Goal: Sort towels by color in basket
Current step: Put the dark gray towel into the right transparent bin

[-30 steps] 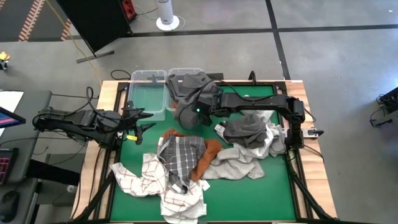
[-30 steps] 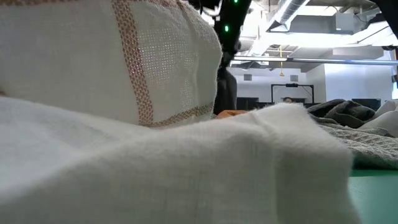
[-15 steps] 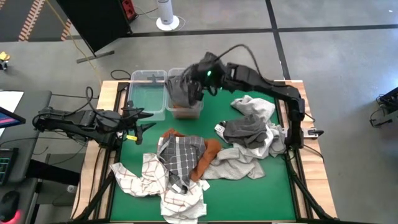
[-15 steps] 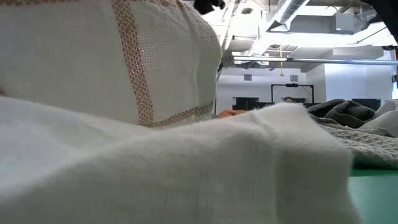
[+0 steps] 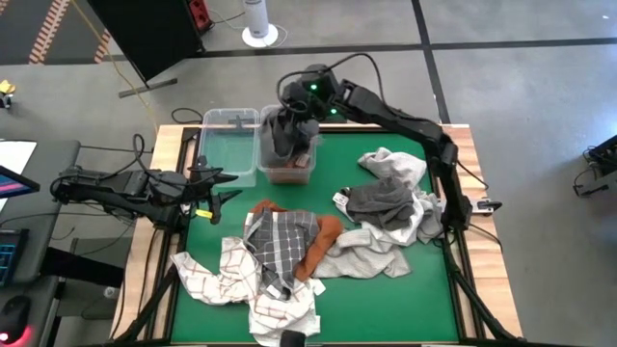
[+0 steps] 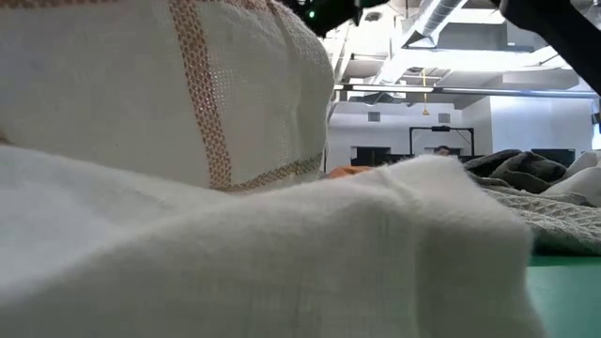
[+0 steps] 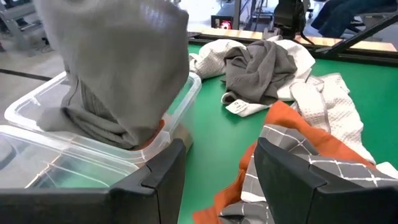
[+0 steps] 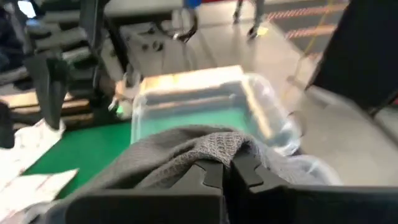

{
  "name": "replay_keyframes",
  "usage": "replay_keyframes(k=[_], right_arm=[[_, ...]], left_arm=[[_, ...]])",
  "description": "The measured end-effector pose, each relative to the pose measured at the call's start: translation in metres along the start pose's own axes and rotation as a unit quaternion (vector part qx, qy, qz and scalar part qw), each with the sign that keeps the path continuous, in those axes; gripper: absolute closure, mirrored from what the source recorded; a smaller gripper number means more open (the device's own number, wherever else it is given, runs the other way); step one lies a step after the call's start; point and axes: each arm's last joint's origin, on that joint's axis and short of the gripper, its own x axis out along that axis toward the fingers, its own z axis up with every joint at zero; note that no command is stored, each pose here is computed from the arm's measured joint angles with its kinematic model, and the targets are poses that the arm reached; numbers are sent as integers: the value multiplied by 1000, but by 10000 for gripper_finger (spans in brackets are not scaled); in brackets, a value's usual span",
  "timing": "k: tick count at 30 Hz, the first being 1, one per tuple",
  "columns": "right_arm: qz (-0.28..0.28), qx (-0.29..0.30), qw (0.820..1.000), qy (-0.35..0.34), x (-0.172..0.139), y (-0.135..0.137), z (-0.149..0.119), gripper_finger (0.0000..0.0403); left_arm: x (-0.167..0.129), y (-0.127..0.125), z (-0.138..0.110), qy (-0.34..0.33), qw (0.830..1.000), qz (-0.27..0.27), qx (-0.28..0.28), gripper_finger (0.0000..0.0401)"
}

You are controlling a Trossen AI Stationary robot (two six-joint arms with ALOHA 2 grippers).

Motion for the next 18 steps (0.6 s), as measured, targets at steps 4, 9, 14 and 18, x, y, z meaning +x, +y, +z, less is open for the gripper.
replay_keyframes(k=[4,9,14,18], right_arm=[[13,22,1000,5,18,-10,-12,383],[-2,64,996,65,37,-30,-39,383],[-11,88,990,113,57,-43,-66,383],[-8,84,986,143,77,-40,-85,383]], left_arm=[[0,0,0,-2,1000,0,3,221],[0,0,1,-3,1000,5,5,221],[0,1,1,-6,1000,9,12,221],[0,1,1,-7,1000,18,12,221]])
